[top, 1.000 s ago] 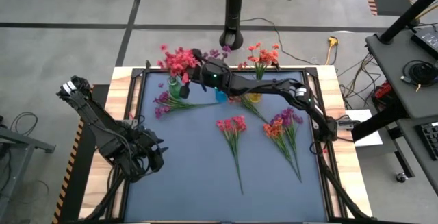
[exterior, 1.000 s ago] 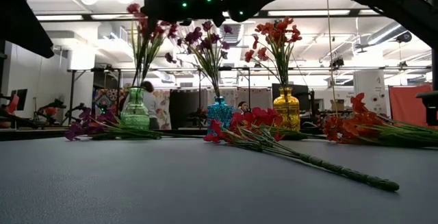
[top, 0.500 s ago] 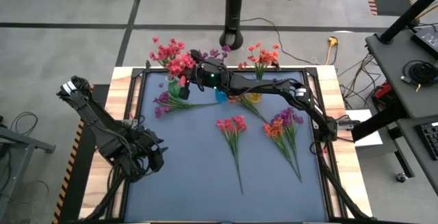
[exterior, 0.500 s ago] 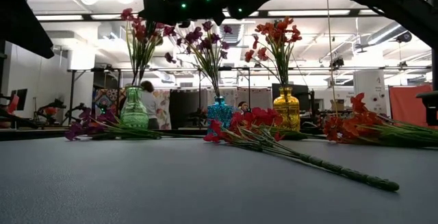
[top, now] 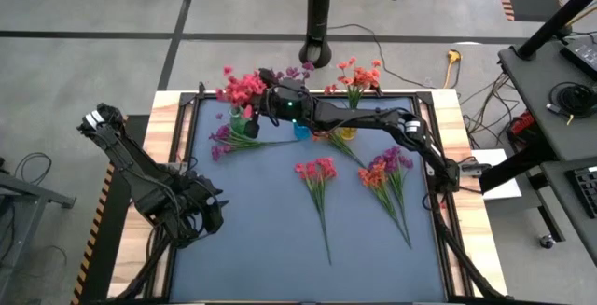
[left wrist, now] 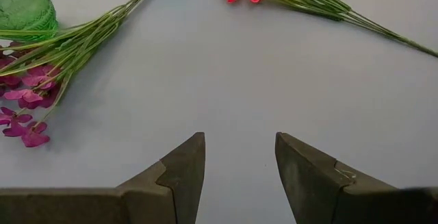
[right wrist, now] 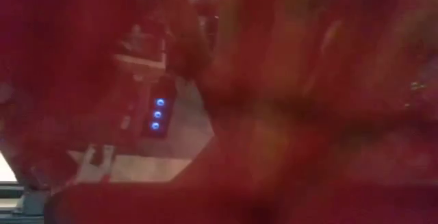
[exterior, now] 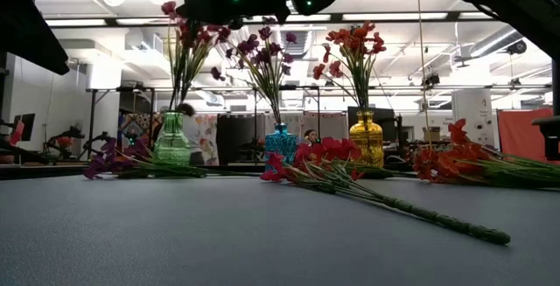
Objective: Sort flowers into vase by color
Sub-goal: Put the left pink flower into the green vase
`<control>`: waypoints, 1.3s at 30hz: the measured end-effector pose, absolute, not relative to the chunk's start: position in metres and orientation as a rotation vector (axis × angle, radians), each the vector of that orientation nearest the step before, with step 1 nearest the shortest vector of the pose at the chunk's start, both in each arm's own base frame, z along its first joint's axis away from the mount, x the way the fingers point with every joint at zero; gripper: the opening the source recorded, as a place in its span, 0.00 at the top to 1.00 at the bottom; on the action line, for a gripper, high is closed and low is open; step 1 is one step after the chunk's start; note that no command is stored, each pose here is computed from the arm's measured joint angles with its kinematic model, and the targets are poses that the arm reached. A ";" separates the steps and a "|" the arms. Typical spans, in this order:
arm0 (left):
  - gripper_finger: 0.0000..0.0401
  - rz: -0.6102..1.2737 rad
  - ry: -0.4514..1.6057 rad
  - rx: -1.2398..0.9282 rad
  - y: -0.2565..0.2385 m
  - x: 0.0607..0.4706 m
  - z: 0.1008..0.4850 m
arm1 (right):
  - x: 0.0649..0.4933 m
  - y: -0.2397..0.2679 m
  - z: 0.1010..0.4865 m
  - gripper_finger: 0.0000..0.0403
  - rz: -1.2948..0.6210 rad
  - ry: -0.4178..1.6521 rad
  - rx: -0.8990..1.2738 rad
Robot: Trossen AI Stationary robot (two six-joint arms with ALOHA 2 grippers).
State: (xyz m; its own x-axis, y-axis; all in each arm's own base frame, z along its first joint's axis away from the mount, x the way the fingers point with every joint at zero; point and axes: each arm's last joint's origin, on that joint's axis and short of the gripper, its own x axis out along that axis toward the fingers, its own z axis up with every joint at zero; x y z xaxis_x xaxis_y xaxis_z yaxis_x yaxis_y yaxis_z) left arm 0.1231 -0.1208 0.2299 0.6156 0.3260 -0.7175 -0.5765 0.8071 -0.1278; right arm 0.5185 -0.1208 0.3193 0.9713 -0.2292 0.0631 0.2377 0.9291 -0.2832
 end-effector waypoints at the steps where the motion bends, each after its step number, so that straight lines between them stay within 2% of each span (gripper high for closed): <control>1: 0.60 0.533 0.741 -0.366 -0.121 0.123 0.230 | 0.518 -0.121 0.319 0.96 -0.239 -0.023 -0.292; 21: 0.60 0.533 0.741 -0.366 -0.121 0.123 0.230 | 0.517 -0.121 0.334 0.96 -0.244 -0.031 -0.265; 39: 0.60 0.533 0.734 -0.357 -0.121 0.123 0.230 | 0.518 -0.121 0.327 0.96 -0.238 0.022 -0.262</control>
State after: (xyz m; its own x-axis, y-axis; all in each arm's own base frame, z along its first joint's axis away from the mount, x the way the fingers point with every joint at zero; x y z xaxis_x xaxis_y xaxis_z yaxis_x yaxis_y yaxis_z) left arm 0.1231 -0.1206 0.2302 0.6200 0.3311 -0.7113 -0.5732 0.8102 -0.1226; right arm 0.5181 -0.1213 0.3274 0.9717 -0.2362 0.0097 0.2306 0.9380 -0.2588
